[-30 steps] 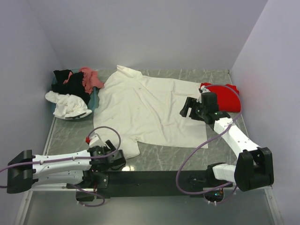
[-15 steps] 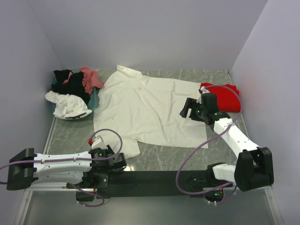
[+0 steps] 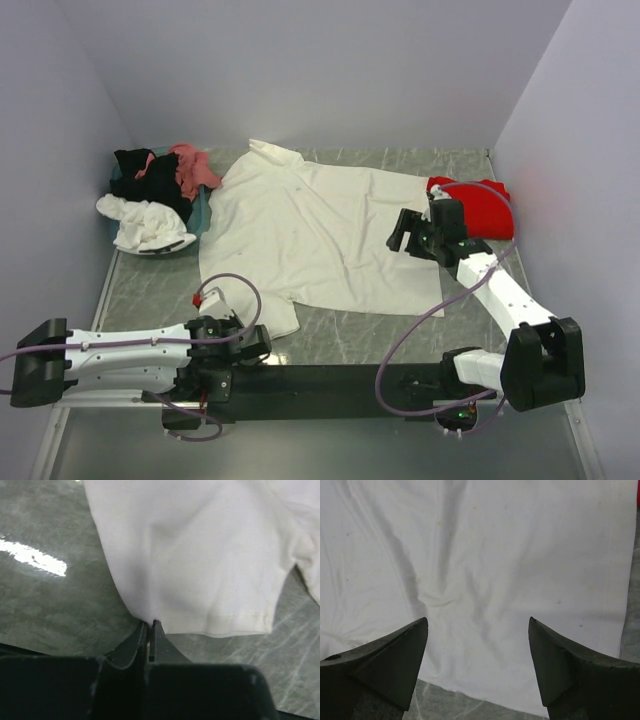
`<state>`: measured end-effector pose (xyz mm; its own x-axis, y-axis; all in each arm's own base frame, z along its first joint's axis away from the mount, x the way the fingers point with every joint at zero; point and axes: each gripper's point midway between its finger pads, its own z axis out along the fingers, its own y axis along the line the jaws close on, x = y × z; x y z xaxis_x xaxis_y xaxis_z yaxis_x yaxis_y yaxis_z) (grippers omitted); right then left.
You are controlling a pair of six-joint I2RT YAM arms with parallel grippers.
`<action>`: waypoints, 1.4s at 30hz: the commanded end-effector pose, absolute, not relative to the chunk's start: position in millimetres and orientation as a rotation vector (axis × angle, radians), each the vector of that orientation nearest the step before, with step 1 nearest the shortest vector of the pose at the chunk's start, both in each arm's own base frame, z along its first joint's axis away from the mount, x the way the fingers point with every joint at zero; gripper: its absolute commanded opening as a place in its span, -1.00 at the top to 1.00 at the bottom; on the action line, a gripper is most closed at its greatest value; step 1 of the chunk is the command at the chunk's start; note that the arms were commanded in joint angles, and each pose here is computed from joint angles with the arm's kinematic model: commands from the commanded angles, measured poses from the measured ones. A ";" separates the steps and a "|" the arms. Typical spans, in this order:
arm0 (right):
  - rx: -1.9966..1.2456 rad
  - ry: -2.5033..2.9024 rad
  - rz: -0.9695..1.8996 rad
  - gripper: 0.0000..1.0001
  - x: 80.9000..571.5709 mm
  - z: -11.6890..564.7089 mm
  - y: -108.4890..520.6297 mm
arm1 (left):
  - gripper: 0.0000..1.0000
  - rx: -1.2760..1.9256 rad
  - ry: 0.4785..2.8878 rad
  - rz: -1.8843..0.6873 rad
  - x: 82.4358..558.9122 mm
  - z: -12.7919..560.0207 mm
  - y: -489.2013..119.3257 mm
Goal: Fold and stack the t-shirts
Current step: Fold the tshirt
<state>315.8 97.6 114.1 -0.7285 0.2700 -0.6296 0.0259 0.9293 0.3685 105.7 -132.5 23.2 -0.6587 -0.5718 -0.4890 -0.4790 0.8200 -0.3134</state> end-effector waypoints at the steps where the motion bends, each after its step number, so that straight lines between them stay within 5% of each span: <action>1: 0.266 2.354 0.379 -0.75 310.2 113.7 86.1 | 0.99 -0.712 2.332 -0.362 123.4 51.3 -156.1; 12: 0.534 2.493 0.206 -0.77 259.7 66.6 56.9 | 0.99 -0.348 2.245 -0.573 175.8 110.0 -218.4; 22: 0.741 2.607 -0.029 -0.77 215.9 52.8 29.6 | 0.99 -0.246 2.196 -0.595 211.0 115.5 -208.5; 42: 0.982 2.691 -0.143 -0.68 175.8 17.0 22.5 | 0.99 -0.189 2.210 -0.613 200.2 101.9 -194.2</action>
<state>175.7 31.8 15.1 -0.7736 0.5838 -0.2464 0.5985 0.8009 0.0184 198.6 -194.1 94.1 -0.6721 -0.3279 -0.6639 0.0419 0.8783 -0.4762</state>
